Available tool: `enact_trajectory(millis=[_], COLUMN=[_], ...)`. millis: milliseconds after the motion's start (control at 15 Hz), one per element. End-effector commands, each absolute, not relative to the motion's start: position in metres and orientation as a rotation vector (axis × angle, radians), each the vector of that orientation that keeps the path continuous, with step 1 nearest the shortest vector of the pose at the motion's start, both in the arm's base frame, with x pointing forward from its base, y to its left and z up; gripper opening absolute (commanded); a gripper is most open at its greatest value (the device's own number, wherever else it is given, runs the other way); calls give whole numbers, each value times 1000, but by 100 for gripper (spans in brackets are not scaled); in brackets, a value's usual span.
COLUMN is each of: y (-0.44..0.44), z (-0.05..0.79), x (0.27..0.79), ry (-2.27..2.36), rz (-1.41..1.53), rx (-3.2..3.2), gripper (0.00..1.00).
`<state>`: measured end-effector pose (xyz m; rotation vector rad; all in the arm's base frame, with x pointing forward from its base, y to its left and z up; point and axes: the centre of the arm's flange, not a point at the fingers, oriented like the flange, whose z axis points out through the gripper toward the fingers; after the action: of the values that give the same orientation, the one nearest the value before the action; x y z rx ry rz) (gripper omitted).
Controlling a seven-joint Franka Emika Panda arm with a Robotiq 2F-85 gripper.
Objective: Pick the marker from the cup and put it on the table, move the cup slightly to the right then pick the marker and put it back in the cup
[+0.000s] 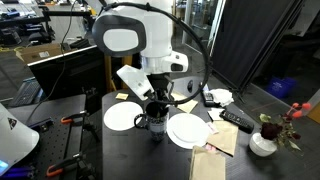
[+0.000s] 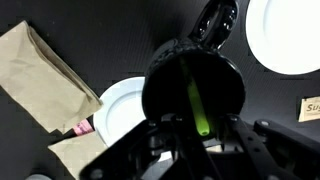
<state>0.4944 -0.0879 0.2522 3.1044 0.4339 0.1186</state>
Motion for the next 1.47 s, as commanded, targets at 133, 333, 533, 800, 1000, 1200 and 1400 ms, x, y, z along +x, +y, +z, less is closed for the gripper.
enact_trajectory(millis=[133,333,533,800,1000,1200,1400], y=[-95,-97,-98,-99,-100,-100,-102], z=[245,242,239,237,236,234,232], x=[498,499,499,499,499,499,498], ry=[465,465,472,480,490,497,504], rz=[191,205,217,225,230,235,240], rx=[3115,3120,3121,3123,3124,3124,3124], gripper=[29,29,29,26,19,10,3])
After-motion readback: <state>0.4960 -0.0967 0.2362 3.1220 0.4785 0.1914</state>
